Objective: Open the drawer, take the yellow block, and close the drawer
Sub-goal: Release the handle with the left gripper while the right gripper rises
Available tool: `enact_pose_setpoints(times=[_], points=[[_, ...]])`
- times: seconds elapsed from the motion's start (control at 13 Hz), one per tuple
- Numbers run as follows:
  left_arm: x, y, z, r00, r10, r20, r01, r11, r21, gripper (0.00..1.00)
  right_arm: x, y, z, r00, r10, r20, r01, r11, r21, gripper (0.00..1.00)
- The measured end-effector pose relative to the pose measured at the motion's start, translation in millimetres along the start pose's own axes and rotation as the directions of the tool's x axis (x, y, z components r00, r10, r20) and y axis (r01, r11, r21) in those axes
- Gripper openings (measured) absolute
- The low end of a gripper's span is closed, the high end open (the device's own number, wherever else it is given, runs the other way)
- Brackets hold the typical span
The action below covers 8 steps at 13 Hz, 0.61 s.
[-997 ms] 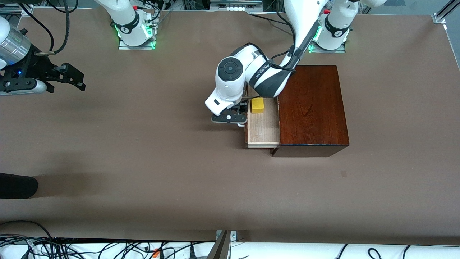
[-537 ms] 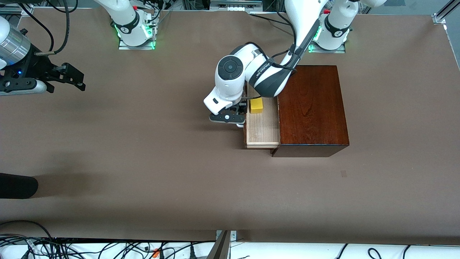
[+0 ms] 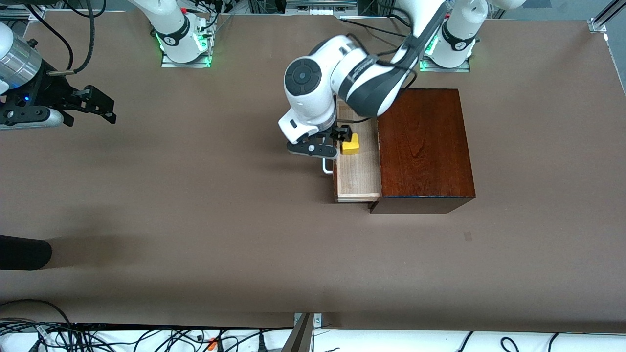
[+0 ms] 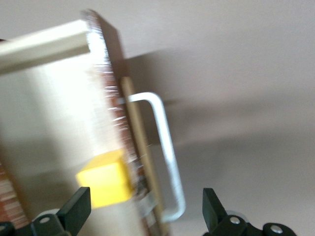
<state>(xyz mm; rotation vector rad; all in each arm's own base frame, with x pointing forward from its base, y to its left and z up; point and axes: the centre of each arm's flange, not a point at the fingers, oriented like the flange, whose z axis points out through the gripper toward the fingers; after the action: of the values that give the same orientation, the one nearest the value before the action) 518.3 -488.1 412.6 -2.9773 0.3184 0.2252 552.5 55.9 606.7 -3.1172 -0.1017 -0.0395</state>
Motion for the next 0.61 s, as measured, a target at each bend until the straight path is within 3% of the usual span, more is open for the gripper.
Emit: enact_pose_setpoints(times=[0.15,0.38,0.61], points=[[6,-48,-42,1.000,-0.005,-0.002,0.005,1.000,0.002,1.00,0,0,0,1.000,0.000,0.001,0.000,1.000,0.000,1.00],[17,-164,-102,0.999,-0.027,-0.031,0.026,0.999,-0.037,1.00,-1,-9,1,1.000,-0.015,0.004,0.015,1.000,0.000,1.00],[16,-272,-130,0.999,-0.035,-0.029,0.033,0.997,-0.063,1.00,5,-24,15,0.999,-0.041,0.030,0.041,0.999,-0.002,1.00]])
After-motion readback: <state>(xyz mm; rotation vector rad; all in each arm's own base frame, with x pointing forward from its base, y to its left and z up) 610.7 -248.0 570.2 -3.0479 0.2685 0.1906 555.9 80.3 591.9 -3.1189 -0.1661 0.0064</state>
